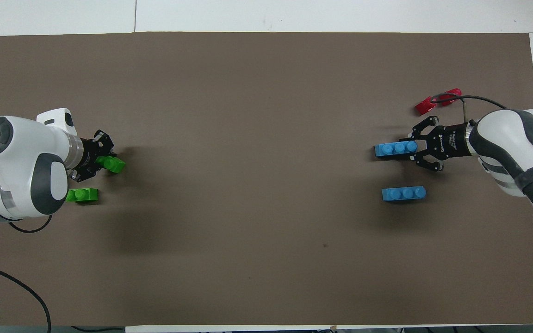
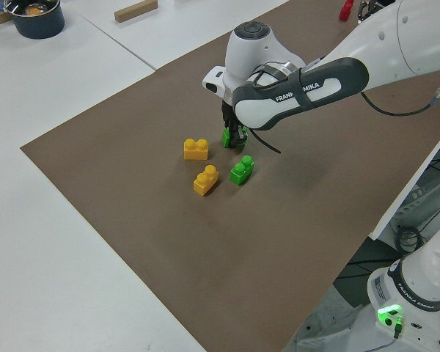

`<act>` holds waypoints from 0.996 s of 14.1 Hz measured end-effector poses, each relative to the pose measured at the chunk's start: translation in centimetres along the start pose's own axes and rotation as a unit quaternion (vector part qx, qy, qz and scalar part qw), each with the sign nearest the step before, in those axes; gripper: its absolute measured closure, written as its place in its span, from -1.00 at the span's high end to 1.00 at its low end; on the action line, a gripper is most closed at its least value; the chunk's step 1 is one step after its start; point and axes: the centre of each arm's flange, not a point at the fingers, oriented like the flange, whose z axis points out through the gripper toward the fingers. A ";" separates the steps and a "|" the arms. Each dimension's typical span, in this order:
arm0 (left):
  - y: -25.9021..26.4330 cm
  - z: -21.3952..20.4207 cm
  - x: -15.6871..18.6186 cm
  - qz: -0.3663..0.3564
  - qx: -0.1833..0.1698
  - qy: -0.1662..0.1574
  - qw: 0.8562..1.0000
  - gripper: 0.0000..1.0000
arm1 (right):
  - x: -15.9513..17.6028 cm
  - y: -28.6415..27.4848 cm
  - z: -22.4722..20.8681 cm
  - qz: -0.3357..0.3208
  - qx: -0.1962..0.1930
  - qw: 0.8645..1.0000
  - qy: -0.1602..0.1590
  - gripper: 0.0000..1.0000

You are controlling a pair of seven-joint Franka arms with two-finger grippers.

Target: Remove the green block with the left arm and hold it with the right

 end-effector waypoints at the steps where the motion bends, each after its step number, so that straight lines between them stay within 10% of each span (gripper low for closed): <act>1: 0.0 0.0 0.0 0.006 0.000 0.000 1.000 -0.29 | -0.1 -0.1 -0.1 -0.001 0.001 1.000 0.000 0.21; 4: 0.0 0.0 0.1 0.016 0.000 0.000 1.000 -0.02 | -1.3 -1.1 -1.7 -0.015 0.005 1.000 -0.006 0.87; 9: 0.3 -1.6 1.0 0.034 -0.010 0.008 0.999 0.99 | -6.4 -2.7 -8.8 -0.066 0.006 0.998 0.011 1.00; 14: 2.4 -8.7 1.7 0.045 -0.002 -0.005 0.999 1.00 | -11.6 -3.0 -16.3 -0.172 -0.004 0.981 0.094 1.00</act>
